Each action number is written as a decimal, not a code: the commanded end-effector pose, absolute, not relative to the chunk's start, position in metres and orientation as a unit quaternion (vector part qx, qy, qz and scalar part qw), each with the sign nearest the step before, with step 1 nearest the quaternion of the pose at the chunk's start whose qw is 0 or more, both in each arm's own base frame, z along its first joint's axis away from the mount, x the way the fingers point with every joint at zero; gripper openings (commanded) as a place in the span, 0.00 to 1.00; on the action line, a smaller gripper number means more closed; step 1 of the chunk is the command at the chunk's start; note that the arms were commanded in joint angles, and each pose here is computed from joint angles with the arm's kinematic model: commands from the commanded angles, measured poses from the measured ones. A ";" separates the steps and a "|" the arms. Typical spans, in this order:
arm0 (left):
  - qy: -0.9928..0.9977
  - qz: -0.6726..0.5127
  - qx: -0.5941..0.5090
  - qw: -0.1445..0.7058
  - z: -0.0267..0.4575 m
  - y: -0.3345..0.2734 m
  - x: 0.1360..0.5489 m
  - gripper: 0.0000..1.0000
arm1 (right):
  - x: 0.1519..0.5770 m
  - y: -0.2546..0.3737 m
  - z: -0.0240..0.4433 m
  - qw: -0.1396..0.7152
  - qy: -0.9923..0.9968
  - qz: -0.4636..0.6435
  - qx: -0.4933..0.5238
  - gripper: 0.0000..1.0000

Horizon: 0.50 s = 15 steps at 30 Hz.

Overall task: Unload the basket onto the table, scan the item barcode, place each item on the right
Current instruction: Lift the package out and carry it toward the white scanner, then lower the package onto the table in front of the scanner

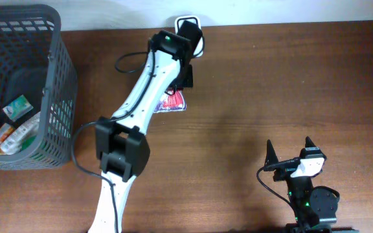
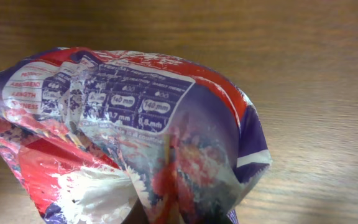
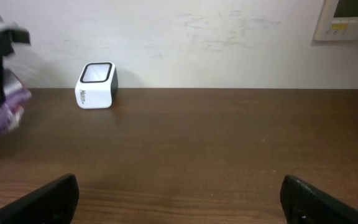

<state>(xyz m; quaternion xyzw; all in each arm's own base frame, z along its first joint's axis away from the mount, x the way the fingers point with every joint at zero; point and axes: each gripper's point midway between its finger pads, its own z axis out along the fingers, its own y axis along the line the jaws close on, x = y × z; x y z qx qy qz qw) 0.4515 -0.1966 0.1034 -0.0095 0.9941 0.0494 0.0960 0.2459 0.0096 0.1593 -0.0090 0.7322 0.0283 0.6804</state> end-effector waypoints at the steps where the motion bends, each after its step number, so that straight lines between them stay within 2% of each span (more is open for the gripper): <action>1: 0.996 0.043 -0.009 0.080 0.085 -0.204 0.452 0.06 | 0.246 0.010 0.156 0.678 0.734 0.029 -0.007 0.99; 2: 0.996 0.034 -0.009 0.080 0.084 -0.207 0.453 0.11 | 0.246 0.010 0.156 0.678 0.734 0.029 -0.007 0.99; 3: 0.996 0.033 -0.008 0.082 0.084 -0.208 0.454 0.20 | 0.246 0.010 0.156 0.678 0.734 0.029 -0.007 0.99; 4: 0.996 0.032 -0.008 0.084 0.084 -0.209 0.454 0.45 | 0.246 0.010 0.156 0.678 0.734 0.029 -0.007 0.99; 5: 0.996 0.031 -0.008 0.086 0.084 -0.209 0.455 0.89 | 0.246 0.010 0.156 0.678 0.734 0.029 -0.007 0.99; 6: 0.996 0.031 -0.006 0.086 0.085 -0.209 0.455 0.99 | 0.246 0.010 0.156 0.678 0.734 0.029 -0.007 0.99; 11: 0.993 0.024 0.034 0.109 0.109 -0.210 0.464 0.99 | 0.246 0.010 0.156 0.678 0.734 0.029 -0.007 0.99; 15: 0.988 0.003 0.029 0.154 0.165 -0.211 0.468 0.99 | 0.246 0.010 0.156 0.678 0.734 0.029 -0.007 0.99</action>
